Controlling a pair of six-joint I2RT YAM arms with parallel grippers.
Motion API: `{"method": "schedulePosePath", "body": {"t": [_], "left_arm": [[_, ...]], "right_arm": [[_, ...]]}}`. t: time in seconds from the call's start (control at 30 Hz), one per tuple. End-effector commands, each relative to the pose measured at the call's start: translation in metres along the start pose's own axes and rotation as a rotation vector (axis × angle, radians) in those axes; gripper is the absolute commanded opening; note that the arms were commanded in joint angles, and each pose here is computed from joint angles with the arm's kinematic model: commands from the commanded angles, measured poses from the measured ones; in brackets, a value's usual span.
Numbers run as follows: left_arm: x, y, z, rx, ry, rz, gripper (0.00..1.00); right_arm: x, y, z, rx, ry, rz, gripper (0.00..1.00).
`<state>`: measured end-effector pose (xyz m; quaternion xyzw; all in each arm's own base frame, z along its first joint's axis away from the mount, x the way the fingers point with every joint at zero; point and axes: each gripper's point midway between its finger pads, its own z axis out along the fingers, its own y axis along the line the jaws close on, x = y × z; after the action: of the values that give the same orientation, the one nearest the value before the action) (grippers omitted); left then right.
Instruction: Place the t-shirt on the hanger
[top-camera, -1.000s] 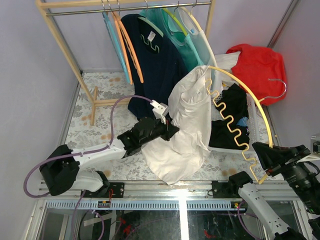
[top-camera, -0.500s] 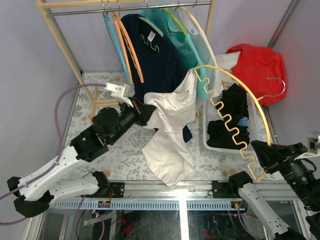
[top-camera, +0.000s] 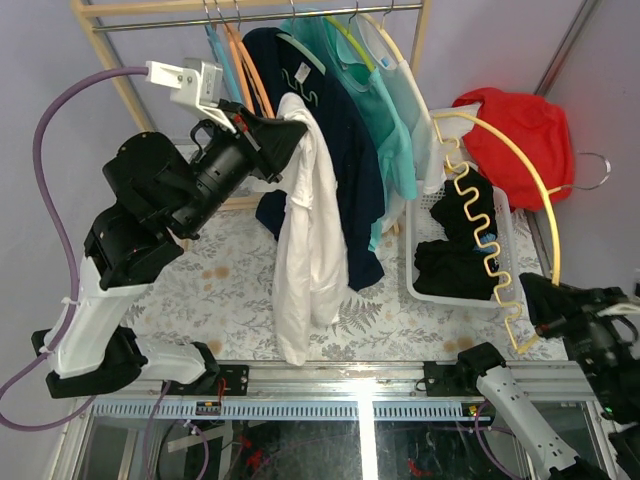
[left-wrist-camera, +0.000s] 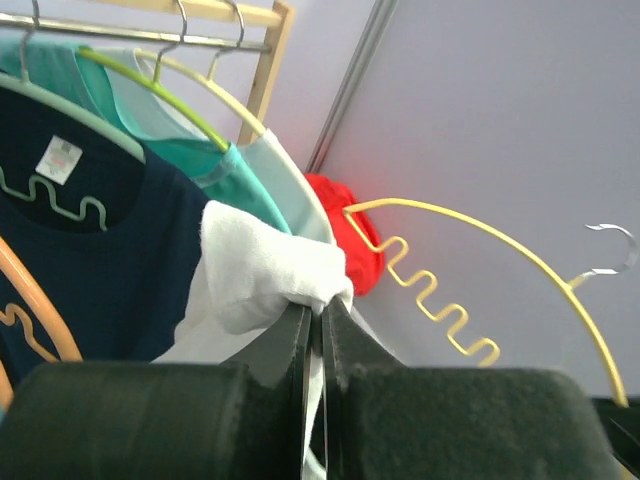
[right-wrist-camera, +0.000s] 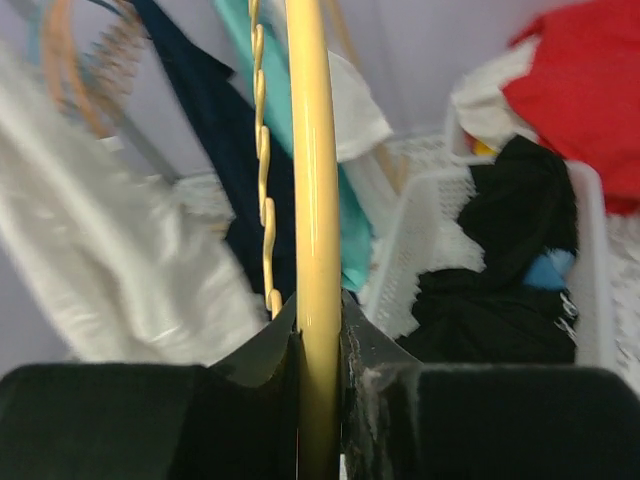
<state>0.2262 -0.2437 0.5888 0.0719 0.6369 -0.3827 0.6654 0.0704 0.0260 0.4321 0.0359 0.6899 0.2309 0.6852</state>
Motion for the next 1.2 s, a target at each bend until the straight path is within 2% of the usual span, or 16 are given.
{"method": "schedulePosePath", "body": {"t": [0.0, 0.13, 0.43, 0.57, 0.63, 0.77, 0.87, 0.93, 1.0, 1.03, 1.17], "left_arm": [[0.031, -0.001, -0.004, 0.034, 0.124, 0.043, 0.0], [0.048, 0.003, -0.015, 0.045, 0.146, 0.014, 0.0], [0.079, -0.002, -0.026, 0.099, 0.269, 0.008, 0.0], [0.082, -0.004, -0.032, 0.122, 0.292, 0.006, 0.0], [0.083, -0.005, -0.036, 0.13, 0.297, 0.003, 0.0], [0.087, -0.005, -0.037, 0.137, 0.312, 0.002, 0.01], [0.089, -0.007, -0.037, 0.145, 0.321, -0.001, 0.01], [0.089, -0.008, -0.038, 0.149, 0.321, -0.003, 0.01], [0.087, -0.007, -0.04, 0.15, 0.319, -0.004, 0.01], [0.088, -0.008, -0.04, 0.152, 0.321, -0.004, 0.01], [0.086, -0.01, -0.04, 0.162, 0.323, -0.004, 0.01]], "right_arm": [[0.031, -0.057, 0.023, 0.293, 0.042, -0.001, 0.0], [0.075, -0.085, 0.049, 0.415, 0.147, -0.04, 0.0], [0.152, -0.091, 0.116, 0.396, 0.28, 0.002, 0.0], [0.19, -0.1, 0.134, 0.42, 0.381, -0.006, 0.0], [0.21, -0.103, 0.139, 0.419, 0.442, -0.014, 0.03], [0.239, -0.099, 0.146, 0.393, 0.588, -0.024, 0.25], [0.251, -0.091, 0.148, 0.366, 0.689, -0.02, 0.51], [0.248, -0.084, 0.146, 0.347, 0.734, -0.017, 0.64], [0.239, -0.08, 0.141, 0.34, 0.737, -0.017, 0.86], [0.231, -0.078, 0.138, 0.338, 0.728, -0.019, 0.9], [0.201, -0.082, 0.122, 0.399, 0.692, -0.051, 0.94]]}}
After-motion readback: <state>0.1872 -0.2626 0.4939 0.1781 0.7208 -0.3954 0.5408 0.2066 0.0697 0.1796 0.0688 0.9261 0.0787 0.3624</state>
